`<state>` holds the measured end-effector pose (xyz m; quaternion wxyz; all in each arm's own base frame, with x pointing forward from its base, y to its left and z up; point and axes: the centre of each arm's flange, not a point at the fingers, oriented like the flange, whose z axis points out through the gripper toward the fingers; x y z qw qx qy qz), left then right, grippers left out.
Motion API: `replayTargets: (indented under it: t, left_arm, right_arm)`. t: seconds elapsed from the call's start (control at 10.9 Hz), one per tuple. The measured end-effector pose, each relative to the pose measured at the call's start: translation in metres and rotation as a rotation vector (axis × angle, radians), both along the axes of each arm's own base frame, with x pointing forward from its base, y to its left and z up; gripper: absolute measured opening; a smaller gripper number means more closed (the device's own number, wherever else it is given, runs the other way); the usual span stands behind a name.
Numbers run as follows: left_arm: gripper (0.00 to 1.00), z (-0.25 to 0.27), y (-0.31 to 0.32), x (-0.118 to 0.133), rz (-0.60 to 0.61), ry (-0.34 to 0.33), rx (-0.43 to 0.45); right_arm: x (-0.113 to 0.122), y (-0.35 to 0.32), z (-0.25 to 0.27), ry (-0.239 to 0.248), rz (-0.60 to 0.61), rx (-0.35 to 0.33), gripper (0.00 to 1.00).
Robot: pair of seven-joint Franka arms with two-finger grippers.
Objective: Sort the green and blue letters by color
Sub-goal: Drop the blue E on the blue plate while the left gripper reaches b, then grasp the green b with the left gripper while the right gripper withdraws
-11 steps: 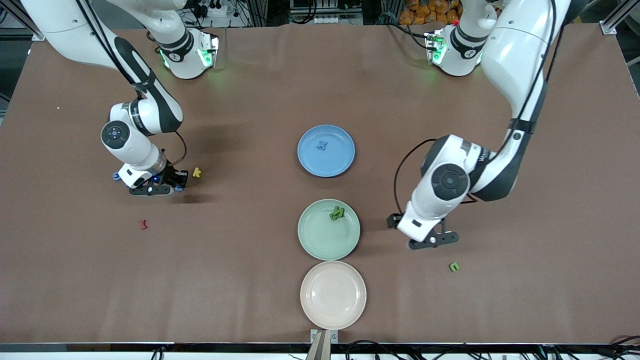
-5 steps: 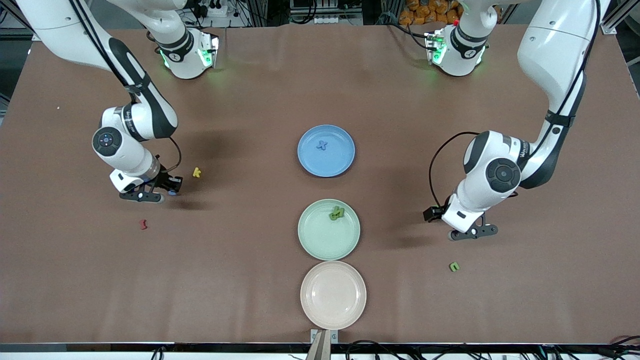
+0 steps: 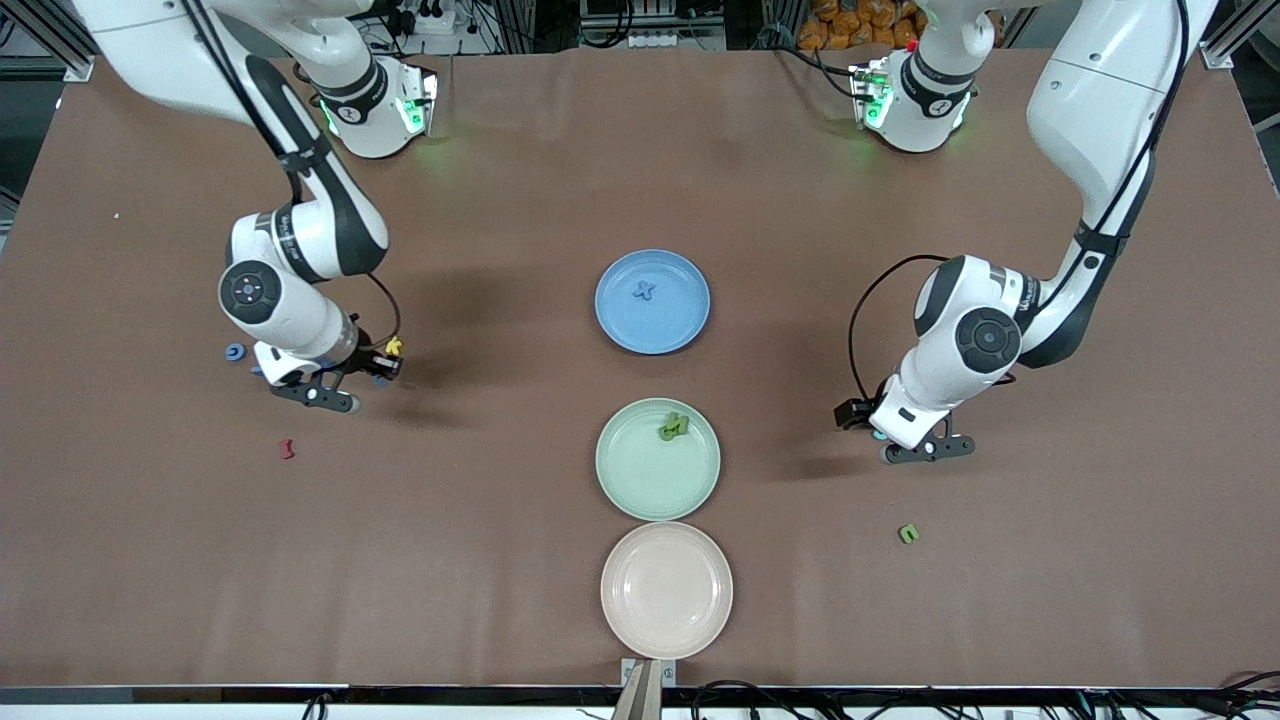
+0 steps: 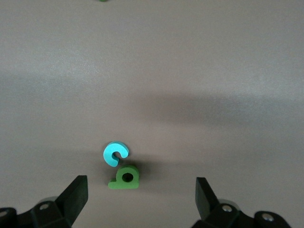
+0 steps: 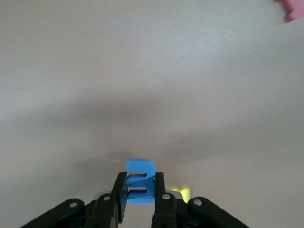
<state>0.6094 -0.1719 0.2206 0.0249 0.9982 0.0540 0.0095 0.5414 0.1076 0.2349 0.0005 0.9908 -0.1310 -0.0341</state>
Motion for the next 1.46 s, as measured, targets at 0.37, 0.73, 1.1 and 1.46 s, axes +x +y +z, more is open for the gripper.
replayTargets:
  t: [0.37, 0.73, 1.1, 1.46]
  left_arm:
    - [0.95, -0.008, 0.001, -0.005, 0.000, 0.009, 0.000]
    - [0.91, -0.027, 0.006, -0.019, 0.002, 0.013, -0.009]
    - [0.85, -0.033, 0.010, -0.024, 0.006, 0.022, -0.008]
    - [0.85, -0.033, 0.012, -0.023, 0.009, 0.022, -0.008]
  right_arm:
    - [-0.031, 0.127, 0.039, 0.015, -0.186, 0.042, 0.26]
    - [-0.086, 0.229, 0.045, 0.020, -0.257, 0.032, 0.26]
    - [-0.127, 0.319, 0.054, 0.015, -0.369, 0.046, 0.26]
    - [-0.158, 0.391, 0.026, 0.032, -0.438, 0.030, 0.26]
